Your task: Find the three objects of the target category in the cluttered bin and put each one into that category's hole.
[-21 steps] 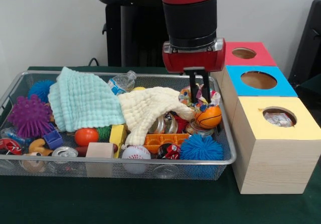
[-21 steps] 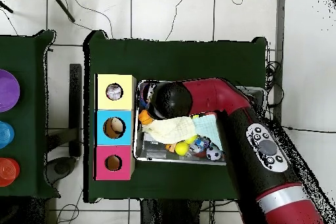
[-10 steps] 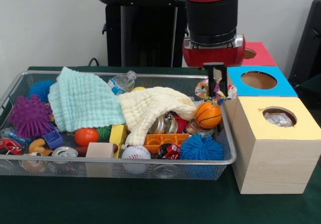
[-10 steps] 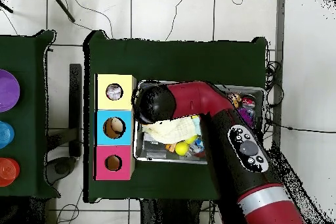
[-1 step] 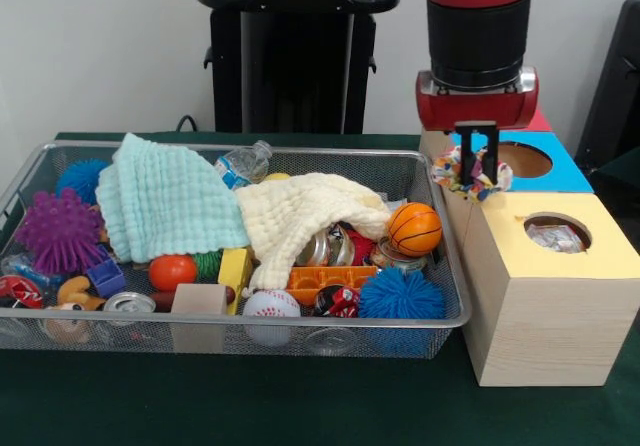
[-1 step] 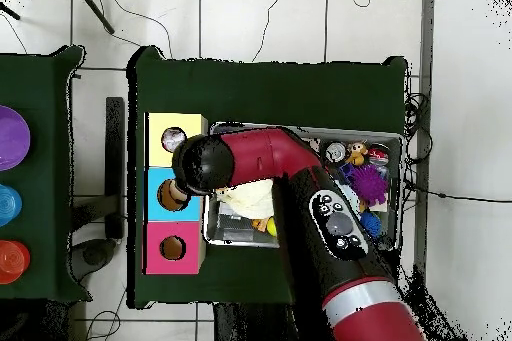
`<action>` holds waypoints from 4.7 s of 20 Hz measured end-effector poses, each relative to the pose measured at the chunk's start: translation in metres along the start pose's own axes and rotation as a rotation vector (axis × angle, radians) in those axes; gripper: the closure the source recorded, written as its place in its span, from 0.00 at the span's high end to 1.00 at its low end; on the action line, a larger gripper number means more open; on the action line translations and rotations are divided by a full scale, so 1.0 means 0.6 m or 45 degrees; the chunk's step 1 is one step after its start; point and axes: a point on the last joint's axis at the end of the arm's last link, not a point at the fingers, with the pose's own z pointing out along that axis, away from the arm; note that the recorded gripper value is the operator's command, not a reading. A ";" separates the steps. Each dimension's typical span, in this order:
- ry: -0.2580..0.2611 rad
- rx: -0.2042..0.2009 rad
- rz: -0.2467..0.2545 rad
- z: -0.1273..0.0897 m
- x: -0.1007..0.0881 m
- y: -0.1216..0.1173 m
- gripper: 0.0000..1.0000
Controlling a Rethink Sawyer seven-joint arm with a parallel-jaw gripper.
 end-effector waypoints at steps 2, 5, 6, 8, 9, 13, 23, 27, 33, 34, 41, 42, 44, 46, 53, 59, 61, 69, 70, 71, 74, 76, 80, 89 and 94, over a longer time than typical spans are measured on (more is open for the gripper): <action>0.008 0.001 0.002 0.002 0.006 0.012 0.00; 0.018 0.003 0.009 0.004 0.011 0.021 0.00; 0.025 0.004 0.019 0.006 0.014 0.026 0.00; 0.028 0.004 0.025 0.007 0.015 0.028 0.00; 0.032 0.004 0.031 0.008 0.016 0.030 0.00; 0.043 0.013 0.054 0.016 0.019 0.042 0.00; 0.021 0.006 0.102 0.020 -0.004 0.079 0.00; -0.006 -0.003 0.119 0.020 -0.028 0.108 0.00; -0.007 -0.006 0.139 0.017 -0.058 0.140 0.00; -0.005 -0.007 0.142 0.016 -0.060 0.143 0.00; -0.026 0.003 0.163 0.022 -0.082 0.146 0.00; -0.025 0.007 0.167 0.024 -0.083 0.142 0.00; -0.023 0.019 0.175 0.029 -0.083 0.132 0.00; -0.025 0.026 0.179 0.031 -0.084 0.126 0.00; -0.075 0.044 0.191 0.033 -0.090 0.109 0.00; -0.137 0.071 0.157 0.039 -0.076 0.125 0.00; -0.161 0.081 0.142 0.041 -0.072 0.133 0.00; -0.209 0.110 0.118 0.045 -0.065 0.139 0.00; -0.210 0.109 0.118 0.046 -0.065 0.139 0.00; -0.211 0.109 0.118 0.046 -0.065 0.139 0.00; -0.214 0.108 0.119 0.047 -0.066 0.138 0.00; -0.214 0.107 0.120 0.047 -0.066 0.137 0.00; -0.217 0.105 0.121 0.047 -0.067 0.137 1.00; -0.303 0.077 0.148 0.054 -0.093 0.114 1.00; -0.302 0.075 0.149 0.054 -0.093 0.114 1.00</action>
